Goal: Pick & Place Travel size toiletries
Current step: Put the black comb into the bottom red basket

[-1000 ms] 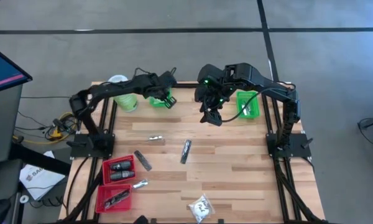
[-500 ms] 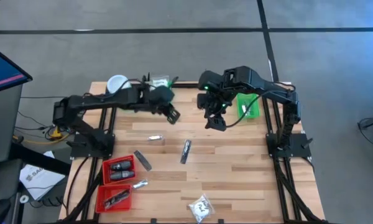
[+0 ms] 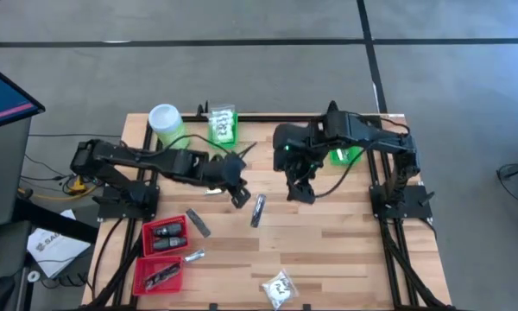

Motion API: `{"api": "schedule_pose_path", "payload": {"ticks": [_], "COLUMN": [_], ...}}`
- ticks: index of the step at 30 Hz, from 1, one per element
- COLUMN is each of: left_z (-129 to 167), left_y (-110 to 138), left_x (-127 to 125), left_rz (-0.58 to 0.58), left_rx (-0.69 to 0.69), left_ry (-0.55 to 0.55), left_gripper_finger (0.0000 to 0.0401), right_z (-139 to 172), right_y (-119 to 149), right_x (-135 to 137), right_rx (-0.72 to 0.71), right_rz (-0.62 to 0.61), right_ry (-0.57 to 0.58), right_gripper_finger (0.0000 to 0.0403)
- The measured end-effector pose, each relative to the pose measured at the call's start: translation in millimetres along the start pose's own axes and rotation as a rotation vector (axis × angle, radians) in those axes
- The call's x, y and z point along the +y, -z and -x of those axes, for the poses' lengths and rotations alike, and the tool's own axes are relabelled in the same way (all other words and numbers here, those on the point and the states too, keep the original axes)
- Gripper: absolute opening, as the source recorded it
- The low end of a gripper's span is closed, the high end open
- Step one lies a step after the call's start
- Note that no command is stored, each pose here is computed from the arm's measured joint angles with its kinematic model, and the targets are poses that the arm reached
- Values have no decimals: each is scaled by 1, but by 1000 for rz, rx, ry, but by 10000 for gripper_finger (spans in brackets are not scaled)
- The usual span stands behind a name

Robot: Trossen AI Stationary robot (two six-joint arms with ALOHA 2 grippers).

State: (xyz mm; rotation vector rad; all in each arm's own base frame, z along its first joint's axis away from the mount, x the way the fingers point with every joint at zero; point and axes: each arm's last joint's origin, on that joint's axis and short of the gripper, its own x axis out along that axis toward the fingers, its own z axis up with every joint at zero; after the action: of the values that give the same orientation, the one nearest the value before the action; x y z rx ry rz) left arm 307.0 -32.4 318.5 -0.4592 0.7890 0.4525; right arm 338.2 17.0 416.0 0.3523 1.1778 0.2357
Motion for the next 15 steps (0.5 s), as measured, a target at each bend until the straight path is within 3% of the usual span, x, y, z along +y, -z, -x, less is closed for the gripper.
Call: {"api": "schedule_pose_path", "payload": {"ticks": [6, 15], "left_z": [13, 34], "left_y": [24, 59], "left_x": [-28, -63], "left_rz": [-57, -157], "left_rx": [-19, -16], "left_ry": [43, 161], "left_gripper_finger": [0, 0], "right_z": [-14, -39], "right_y": [4, 27], "right_x": [40, 105], "right_rx": [-26, -44], "right_rz": [-59, -113], "right_ry": [-3, 68], "right_gripper_finger": [207, 80]}}
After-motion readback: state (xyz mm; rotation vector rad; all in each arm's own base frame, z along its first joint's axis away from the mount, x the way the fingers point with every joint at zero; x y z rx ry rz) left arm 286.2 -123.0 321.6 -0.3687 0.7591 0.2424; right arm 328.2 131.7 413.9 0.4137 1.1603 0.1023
